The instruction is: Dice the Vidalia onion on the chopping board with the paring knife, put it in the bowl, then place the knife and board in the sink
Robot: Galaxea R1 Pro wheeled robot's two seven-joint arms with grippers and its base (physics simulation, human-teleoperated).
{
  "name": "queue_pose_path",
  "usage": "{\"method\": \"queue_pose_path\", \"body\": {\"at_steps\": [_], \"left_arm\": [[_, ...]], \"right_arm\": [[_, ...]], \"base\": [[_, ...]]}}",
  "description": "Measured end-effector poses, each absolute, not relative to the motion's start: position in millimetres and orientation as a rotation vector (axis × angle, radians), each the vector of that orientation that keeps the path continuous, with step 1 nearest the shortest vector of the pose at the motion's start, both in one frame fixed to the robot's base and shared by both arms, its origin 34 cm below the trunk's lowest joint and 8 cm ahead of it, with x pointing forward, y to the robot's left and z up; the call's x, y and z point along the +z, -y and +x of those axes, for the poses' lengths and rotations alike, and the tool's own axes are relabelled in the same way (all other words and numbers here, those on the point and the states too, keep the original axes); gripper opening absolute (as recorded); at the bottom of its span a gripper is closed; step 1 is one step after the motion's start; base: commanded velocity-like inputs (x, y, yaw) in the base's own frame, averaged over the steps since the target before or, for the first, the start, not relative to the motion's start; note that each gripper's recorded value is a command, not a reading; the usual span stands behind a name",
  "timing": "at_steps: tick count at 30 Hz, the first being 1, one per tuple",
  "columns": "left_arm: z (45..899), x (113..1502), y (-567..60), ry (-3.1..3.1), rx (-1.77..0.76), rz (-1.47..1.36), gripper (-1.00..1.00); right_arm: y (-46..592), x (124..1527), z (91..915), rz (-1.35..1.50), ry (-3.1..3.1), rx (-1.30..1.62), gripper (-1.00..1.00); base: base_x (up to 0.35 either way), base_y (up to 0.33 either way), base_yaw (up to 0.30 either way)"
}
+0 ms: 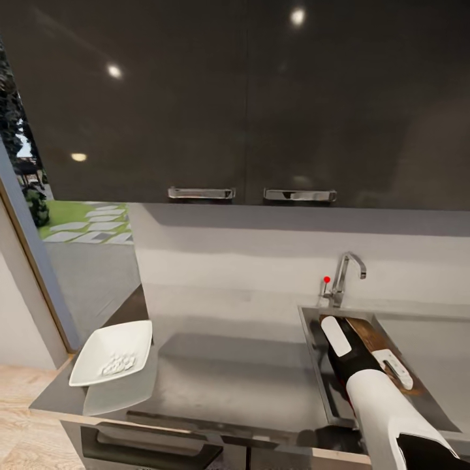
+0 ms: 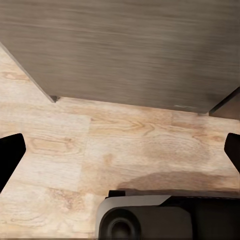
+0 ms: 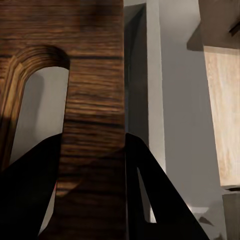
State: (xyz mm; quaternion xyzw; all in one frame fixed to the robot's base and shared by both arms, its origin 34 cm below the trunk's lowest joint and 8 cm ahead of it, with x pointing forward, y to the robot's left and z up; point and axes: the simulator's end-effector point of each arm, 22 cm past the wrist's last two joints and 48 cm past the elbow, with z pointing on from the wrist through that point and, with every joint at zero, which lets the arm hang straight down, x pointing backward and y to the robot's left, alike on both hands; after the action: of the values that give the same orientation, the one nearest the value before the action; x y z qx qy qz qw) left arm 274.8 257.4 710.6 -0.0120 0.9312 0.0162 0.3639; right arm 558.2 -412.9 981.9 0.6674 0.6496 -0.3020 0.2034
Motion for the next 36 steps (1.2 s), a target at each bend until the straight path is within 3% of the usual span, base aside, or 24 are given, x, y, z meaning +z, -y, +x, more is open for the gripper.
{"method": "queue_pose_path", "body": {"at_steps": [24, 36], "left_arm": [[263, 704, -257, -2.436, 0.042, -0.029, 1.0], [257, 701, -257, -2.456, 0.043, -0.029, 1.0]], "right_arm": [[410, 933, 568, 1.768, -1.897, -0.817, -1.0], [415, 919, 564, 1.766, -1.9, -0.842, -1.0]], "base": [[0.011, -0.013, 0.0], [0.125, -0.124, 0.0]]}}
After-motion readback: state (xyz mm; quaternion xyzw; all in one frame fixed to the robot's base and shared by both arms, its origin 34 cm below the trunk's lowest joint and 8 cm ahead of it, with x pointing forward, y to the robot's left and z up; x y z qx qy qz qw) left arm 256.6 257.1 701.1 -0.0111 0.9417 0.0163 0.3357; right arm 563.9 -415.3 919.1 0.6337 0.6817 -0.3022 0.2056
